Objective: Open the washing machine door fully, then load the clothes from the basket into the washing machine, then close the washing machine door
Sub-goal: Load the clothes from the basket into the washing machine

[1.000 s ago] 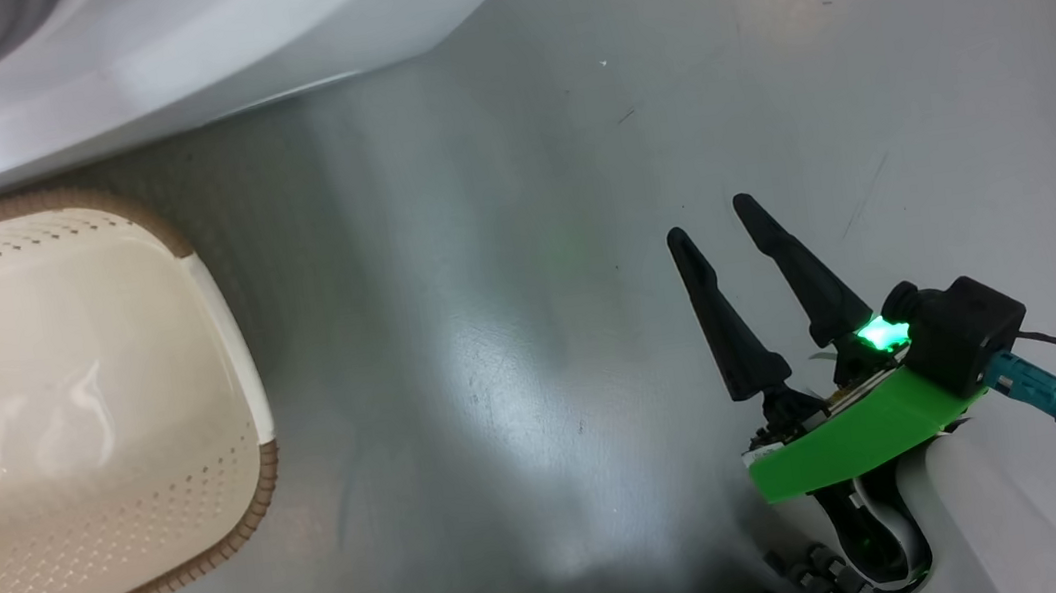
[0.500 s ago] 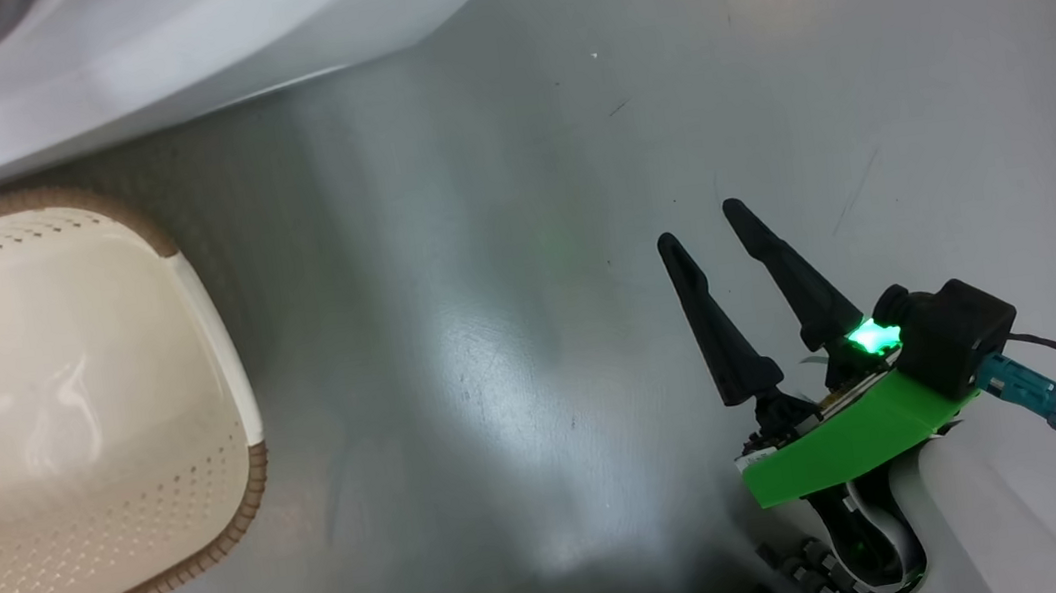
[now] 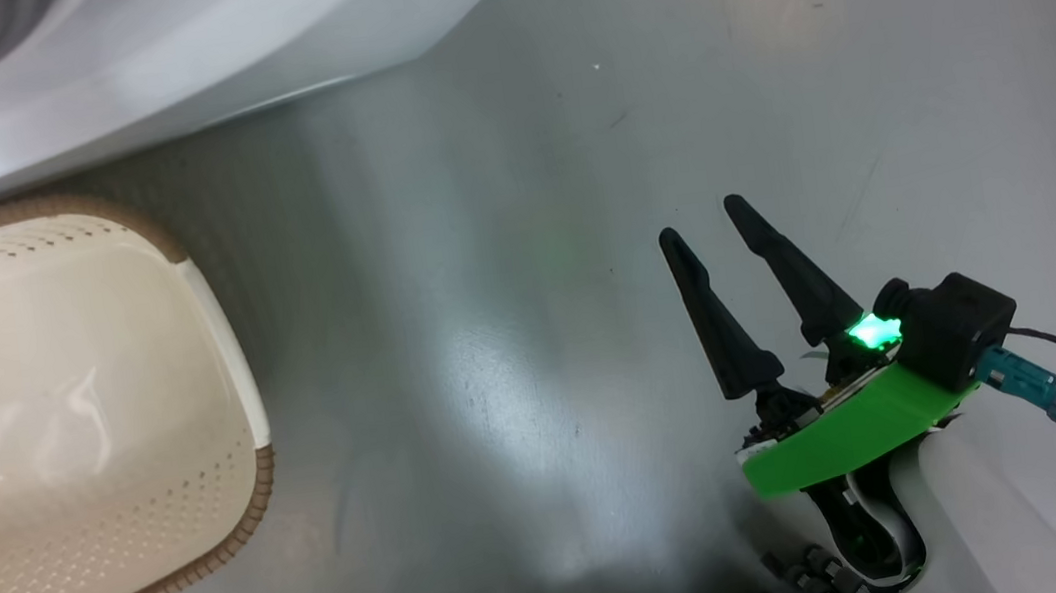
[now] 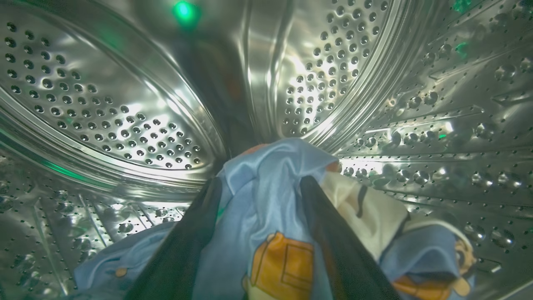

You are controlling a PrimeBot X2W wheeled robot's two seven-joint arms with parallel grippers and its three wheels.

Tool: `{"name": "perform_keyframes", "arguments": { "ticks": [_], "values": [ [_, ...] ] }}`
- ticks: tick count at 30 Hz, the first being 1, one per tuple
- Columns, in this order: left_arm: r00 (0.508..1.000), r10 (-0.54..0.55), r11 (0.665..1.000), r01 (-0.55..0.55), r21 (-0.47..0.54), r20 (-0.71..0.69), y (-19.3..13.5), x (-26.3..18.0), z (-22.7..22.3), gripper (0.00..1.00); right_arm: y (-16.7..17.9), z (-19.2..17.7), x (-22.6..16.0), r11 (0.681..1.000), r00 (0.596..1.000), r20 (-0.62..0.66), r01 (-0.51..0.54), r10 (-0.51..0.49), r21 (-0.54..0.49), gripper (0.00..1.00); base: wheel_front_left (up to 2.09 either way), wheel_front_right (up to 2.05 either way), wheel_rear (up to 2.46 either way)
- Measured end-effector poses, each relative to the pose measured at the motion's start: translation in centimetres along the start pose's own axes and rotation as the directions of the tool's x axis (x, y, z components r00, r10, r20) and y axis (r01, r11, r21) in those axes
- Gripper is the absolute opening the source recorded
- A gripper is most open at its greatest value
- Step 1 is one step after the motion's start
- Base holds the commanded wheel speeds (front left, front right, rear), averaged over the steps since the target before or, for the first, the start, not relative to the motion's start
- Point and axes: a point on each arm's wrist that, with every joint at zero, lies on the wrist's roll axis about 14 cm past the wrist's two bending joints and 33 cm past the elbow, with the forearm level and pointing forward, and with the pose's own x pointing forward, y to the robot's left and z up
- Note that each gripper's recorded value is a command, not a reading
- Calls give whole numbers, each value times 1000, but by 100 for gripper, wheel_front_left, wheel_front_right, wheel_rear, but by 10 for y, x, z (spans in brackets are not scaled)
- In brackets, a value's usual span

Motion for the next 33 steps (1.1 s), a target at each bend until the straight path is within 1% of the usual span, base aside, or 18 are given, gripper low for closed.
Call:
{"name": "perform_keyframes", "arguments": {
  "ticks": [4, 13, 17, 23, 28, 33],
  "values": [
    [1000, 9, 1000, -9, 1, -28, -1, -3, 0, 100, 2, 6, 2, 1000, 1000, 17, -6, 6, -2, 100, 0, 0, 0],
    [999, 24, 999, -25, -26, -32, -5, -15, 21, 100, 9, 23, 0, 1000, 998, 57, -21, 21, -3, 100, 0, 0, 0],
    [999, 36, 999, -36, -17, -36, -4, -24, 27, 100, 16, 31, 0, 999, 996, 77, -38, 38, -4, 100, 0, 0, 0],
    [999, 37, 999, -39, -38, -35, -11, -41, 38, 100, 25, 44, -2, 998, 992, 106, -60, 61, -14, 100, 0, 0, 0],
    [997, 58, 997, -61, -49, -48, -10, -63, 45, 100, 34, 58, -6, 997, 987, 139, -80, 83, -25, 100, 0, 0, 0],
    [997, 63, 997, -64, -42, -37, -10, -84, 56, 100, 39, 73, -12, 996, 981, 173, -85, 90, -31, 100, 0, 0, 0]
  ]
}}
